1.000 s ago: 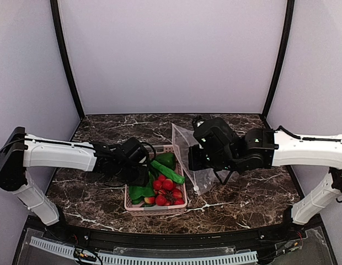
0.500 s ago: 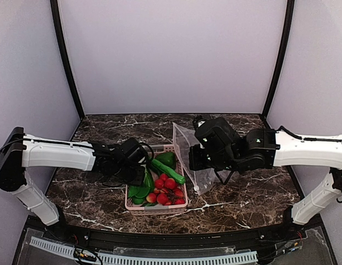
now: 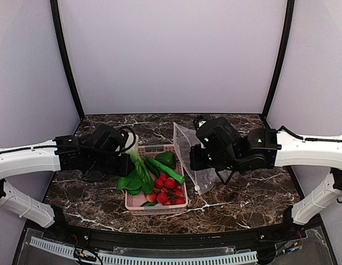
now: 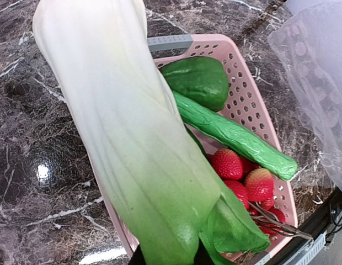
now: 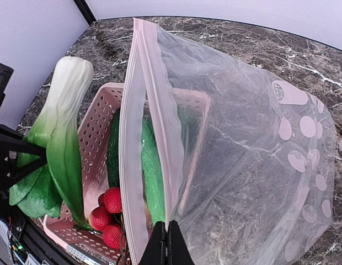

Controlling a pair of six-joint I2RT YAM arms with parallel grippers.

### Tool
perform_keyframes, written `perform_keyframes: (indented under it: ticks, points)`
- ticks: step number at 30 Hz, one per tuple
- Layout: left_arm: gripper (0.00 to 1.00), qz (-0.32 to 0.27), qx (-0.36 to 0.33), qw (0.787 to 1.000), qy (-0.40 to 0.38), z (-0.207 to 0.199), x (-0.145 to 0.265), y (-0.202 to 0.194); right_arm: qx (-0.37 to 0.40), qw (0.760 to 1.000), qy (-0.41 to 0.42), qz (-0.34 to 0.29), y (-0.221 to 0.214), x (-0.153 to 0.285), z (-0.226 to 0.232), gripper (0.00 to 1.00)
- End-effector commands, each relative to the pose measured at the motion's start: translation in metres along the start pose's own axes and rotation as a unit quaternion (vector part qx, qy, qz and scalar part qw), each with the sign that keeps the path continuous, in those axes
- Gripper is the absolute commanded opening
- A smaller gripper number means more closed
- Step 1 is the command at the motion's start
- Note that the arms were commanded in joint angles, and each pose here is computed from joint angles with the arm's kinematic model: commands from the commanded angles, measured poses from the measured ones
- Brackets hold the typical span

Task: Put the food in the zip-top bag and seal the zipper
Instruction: Pick up the fake vegetable from the bin.

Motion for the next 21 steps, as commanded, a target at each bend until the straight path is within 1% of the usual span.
perform_keyframes:
  ticks: [1,2,5,7,11,15,18,20,21]
  points:
    - [0.01,-0.023,-0.025,0.999,-0.036,0.004,0.031,0.001,-0.008,1.000,0.010,-0.021,0.009,0.006,-0.002,0.00]
    - [0.01,-0.028,-0.031,0.998,-0.054,0.002,0.036,0.002,-0.007,1.000,0.012,-0.022,0.010,0.006,-0.002,0.00]
    - [0.01,-0.047,-0.083,0.989,-0.110,-0.006,0.057,0.007,-0.002,1.000,0.024,-0.019,0.012,0.003,-0.001,0.00]
    - [0.01,-0.045,-0.112,0.980,-0.156,-0.014,0.070,0.008,0.002,0.999,0.032,-0.018,0.013,0.002,0.000,0.00]
    - [0.01,-0.021,-0.145,0.957,-0.251,-0.028,0.086,0.002,0.005,0.999,0.040,-0.019,0.015,-0.001,0.002,0.00]
    - [0.01,0.000,-0.148,0.938,-0.314,-0.041,0.094,0.001,0.010,0.999,0.048,-0.019,0.016,-0.004,0.003,0.00]
    - [0.01,0.009,-0.130,0.940,-0.316,-0.045,0.091,0.005,0.016,0.998,0.053,-0.018,0.016,-0.006,0.005,0.00]
    - [0.01,0.014,-0.118,0.937,-0.330,-0.052,0.090,0.008,0.020,0.998,0.053,-0.016,0.016,-0.009,0.006,0.00]
    - [0.01,0.008,-0.120,0.930,-0.348,-0.058,0.093,0.011,0.023,0.998,0.053,-0.014,0.015,-0.010,0.007,0.00]
Point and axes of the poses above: each gripper's point midway between its finger pads, its own x axis back along the fingers, its own z axis along the line the jaws close on, y = z × x, the point moved 8 cm from there along x, back along the fingers, and after that the axes turned 5 degrees about -x, right-handed, at the moved point
